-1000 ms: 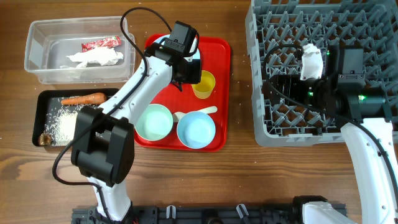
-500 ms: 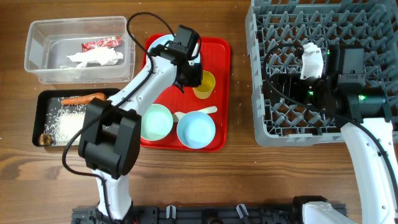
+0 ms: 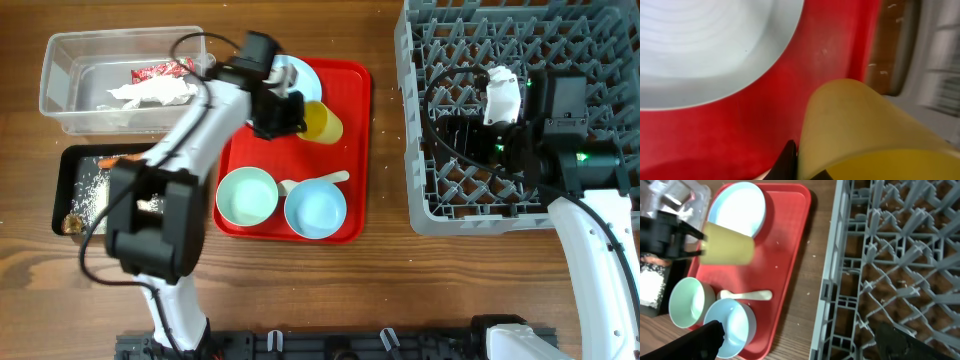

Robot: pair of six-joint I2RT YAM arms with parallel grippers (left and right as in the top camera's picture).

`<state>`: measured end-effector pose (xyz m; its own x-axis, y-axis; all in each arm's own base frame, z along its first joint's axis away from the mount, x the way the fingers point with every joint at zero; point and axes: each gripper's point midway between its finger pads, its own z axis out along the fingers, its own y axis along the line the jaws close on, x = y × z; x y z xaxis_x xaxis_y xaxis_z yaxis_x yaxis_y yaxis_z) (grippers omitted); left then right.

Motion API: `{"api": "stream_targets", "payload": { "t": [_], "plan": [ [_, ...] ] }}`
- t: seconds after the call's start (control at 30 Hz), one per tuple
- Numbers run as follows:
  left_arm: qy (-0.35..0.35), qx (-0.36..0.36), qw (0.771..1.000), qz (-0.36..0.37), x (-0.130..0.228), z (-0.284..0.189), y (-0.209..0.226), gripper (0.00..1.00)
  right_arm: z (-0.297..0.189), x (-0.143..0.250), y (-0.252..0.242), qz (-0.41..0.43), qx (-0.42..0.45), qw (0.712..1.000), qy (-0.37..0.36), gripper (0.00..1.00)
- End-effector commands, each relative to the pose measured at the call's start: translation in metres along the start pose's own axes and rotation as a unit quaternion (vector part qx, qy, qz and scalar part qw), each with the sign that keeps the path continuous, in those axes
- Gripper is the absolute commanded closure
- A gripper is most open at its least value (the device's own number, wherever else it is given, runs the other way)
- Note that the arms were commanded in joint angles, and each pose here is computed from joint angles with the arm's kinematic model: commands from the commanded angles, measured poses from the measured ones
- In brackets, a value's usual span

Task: Sort waste into correct bins and load items into the dishwasher rack
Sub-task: 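Grasp the yellow cup with the left gripper and lift it, then hand the yellow cup from the left gripper to the right gripper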

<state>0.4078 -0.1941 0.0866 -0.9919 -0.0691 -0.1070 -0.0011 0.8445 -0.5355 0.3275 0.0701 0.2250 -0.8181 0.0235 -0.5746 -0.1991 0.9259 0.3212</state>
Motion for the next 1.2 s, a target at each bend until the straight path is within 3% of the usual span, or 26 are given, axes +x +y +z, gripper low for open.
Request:
{"api": "stream_targets", "payload": {
  "t": [0.0, 0.17, 0.4, 0.5, 0.6, 0.8, 1.03, 1.17],
  "plan": [
    [0.021, 0.198, 0.98, 0.016, 0.003, -0.057, -0.049, 0.96, 0.002, -0.005, 0.011, 0.004, -0.039, 0.999, -0.007, 0.0],
    [0.051, 0.341, 0.937, 0.051, 0.02, -0.093, -0.075, 0.96, -0.006, -0.026, 0.048, -0.013, -0.144, 0.988, -0.047, 0.0],
    [0.052, 0.457, 0.883, 0.097, 0.03, -0.124, -0.103, 0.96, -0.013, -0.038, 0.087, -0.048, -0.223, 0.971, -0.072, 0.0],
    [0.055, 0.479, 0.871, 0.096, 0.032, -0.131, -0.108, 0.96, -0.012, -0.039, 0.097, -0.061, -0.234, 0.967, -0.074, 0.0],
    [0.066, 0.495, 0.861, 0.1, 0.037, -0.132, -0.117, 0.96, -0.006, -0.041, 0.105, -0.059, -0.245, 0.965, -0.07, 0.0],
    [0.087, 0.497, 0.856, 0.112, 0.05, -0.125, -0.132, 0.96, 0.01, -0.037, 0.144, -0.092, -0.335, 0.937, -0.049, 0.0],
    [0.09, 0.497, 0.856, 0.113, 0.052, -0.124, -0.134, 0.96, 0.024, -0.028, 0.171, -0.097, -0.375, 0.922, -0.022, 0.0],
    [0.09, 0.497, 0.856, 0.113, 0.052, -0.124, -0.134, 0.96, 0.023, -0.024, 0.185, -0.115, -0.386, 0.915, -0.024, 0.09]
  ]
}}
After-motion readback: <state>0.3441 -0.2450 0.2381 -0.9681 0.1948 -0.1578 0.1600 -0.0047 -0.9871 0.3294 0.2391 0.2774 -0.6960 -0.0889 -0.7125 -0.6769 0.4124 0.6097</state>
